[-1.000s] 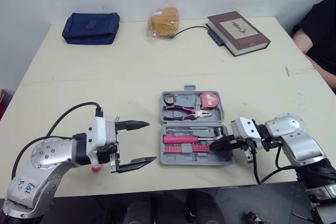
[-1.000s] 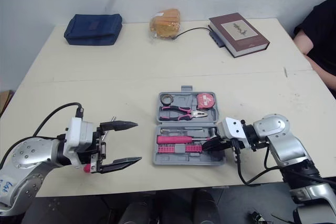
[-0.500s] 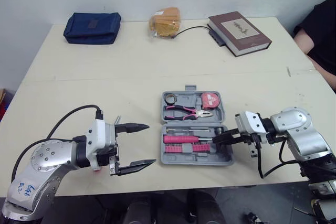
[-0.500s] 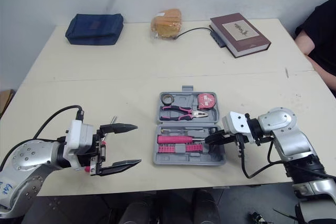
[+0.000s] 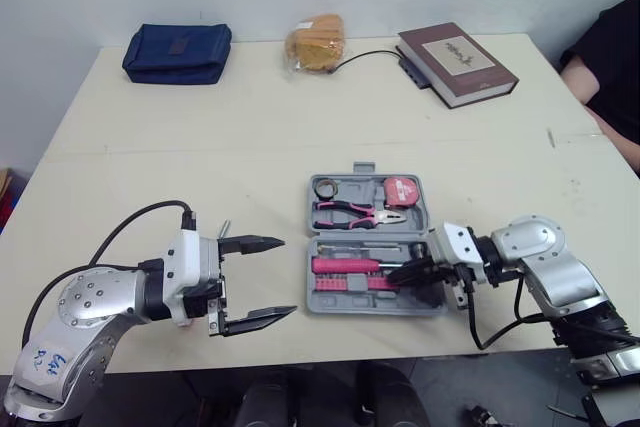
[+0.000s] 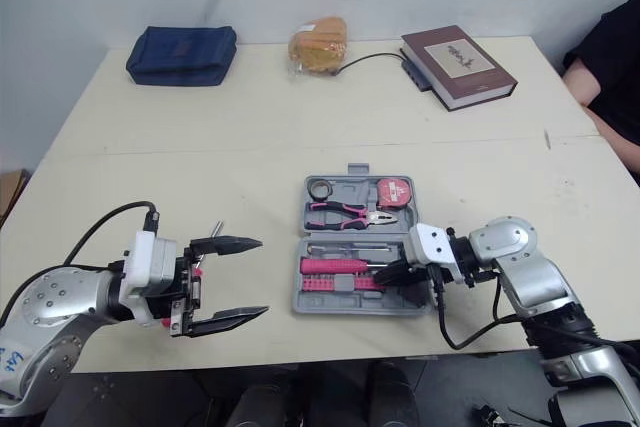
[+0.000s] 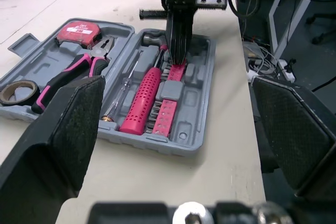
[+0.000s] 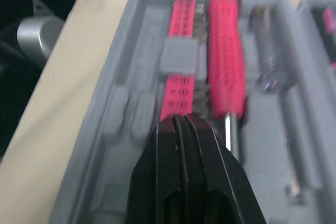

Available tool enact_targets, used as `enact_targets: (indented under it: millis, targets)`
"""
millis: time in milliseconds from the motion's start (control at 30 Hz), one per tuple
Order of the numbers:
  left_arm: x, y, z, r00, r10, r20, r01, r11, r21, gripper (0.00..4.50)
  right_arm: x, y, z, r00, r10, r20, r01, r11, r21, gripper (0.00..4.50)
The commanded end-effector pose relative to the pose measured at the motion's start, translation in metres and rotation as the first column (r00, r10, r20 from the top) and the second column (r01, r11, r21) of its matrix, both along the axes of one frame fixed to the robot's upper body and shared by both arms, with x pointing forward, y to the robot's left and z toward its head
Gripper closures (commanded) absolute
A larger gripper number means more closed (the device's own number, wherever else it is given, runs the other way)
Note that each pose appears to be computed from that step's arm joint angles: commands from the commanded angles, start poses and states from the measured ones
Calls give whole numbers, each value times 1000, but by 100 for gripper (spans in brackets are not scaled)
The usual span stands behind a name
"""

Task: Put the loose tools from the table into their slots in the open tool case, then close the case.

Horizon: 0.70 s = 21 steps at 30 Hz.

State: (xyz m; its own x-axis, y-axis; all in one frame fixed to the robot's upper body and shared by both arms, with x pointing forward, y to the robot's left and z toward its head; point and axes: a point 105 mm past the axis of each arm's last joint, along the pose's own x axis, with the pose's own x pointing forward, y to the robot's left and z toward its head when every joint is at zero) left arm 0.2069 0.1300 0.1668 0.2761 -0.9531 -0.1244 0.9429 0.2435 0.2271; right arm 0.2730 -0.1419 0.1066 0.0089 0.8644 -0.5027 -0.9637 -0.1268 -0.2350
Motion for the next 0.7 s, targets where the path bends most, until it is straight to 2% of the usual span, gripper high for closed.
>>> enact_targets:
  millis: [33,133,233,333,367,433,567,667,700]
  targets:
    - [-1,4,1,1000,7,24,-7,1000,-4,0,-9,-2,-22,999,1,-44,-5,995,-98,446]
    - [0,5,0,1000,11,24,-11,1000,-3,0,-9,1,-24,999,-13,-31,9,993,-118,446]
    - [0,10,-3,999,35,25,-35,999,6,0,0,2,-7,998,-54,-11,53,997,-57,446]
    - [0,16,-3,997,72,35,-73,997,14,0,2,-1,13,998,-60,3,59,996,61,446]
    - [0,23,-3,993,106,46,-108,994,21,0,-2,-3,30,1000,-12,18,9,985,173,446]
    - [0,34,-2,986,154,57,-156,987,31,0,-4,-14,48,997,-2,81,-21,961,274,446]
    - [-2,68,4,943,323,83,-326,945,31,0,6,-60,61,985,-170,13,164,966,198,446]
    - [-12,103,6,887,456,72,-459,887,42,0,9,-98,82,959,-277,66,260,946,196,355]
    - [-15,108,6,878,474,70,-477,877,48,0,9,-104,84,954,-287,81,268,944,190,302]
